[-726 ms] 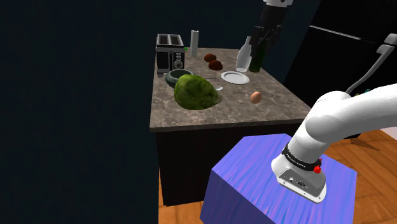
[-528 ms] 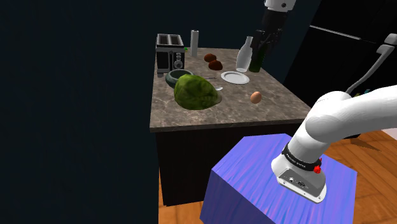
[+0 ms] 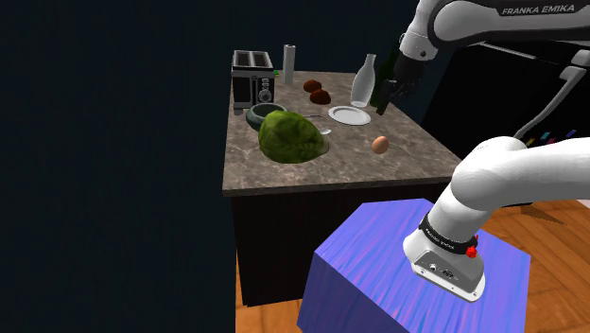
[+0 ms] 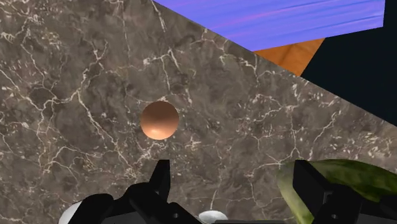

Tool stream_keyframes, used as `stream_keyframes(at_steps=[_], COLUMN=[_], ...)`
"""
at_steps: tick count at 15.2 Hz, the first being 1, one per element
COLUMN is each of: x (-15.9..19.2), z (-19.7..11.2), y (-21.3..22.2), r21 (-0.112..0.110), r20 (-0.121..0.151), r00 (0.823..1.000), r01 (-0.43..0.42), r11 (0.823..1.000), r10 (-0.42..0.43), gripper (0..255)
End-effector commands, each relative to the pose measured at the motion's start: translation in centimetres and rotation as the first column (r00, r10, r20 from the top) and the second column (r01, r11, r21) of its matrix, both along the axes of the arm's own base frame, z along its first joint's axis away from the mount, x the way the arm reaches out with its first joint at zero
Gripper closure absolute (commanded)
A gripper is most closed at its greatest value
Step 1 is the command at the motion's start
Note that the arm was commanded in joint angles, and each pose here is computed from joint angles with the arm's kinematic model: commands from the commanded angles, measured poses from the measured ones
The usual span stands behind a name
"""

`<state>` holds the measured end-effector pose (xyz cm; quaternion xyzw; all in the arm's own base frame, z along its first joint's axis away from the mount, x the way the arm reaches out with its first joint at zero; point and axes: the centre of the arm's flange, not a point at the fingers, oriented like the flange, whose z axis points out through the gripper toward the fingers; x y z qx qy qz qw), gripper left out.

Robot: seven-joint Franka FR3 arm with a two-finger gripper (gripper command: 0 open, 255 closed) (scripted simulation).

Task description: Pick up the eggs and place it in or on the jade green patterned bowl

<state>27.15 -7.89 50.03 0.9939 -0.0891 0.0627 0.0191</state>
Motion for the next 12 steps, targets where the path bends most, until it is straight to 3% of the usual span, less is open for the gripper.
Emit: stream_keyframes(at_steps=[1,11,12], x=[-0.4,-2.2,-2.2], z=[-2.3,-13.5,-13.6], y=[-1.5,-8.7,-8.7], r21=[-0.002,-0.006,-0.006], r20=[0.024,0.132,0.132], r00=[1.0,0.99,0.99], r01=[0.007,0.048,0.048], r11=[1.0,0.999,0.999], r10=[-0.007,-0.046,-0.047], gripper=[0,0,0])
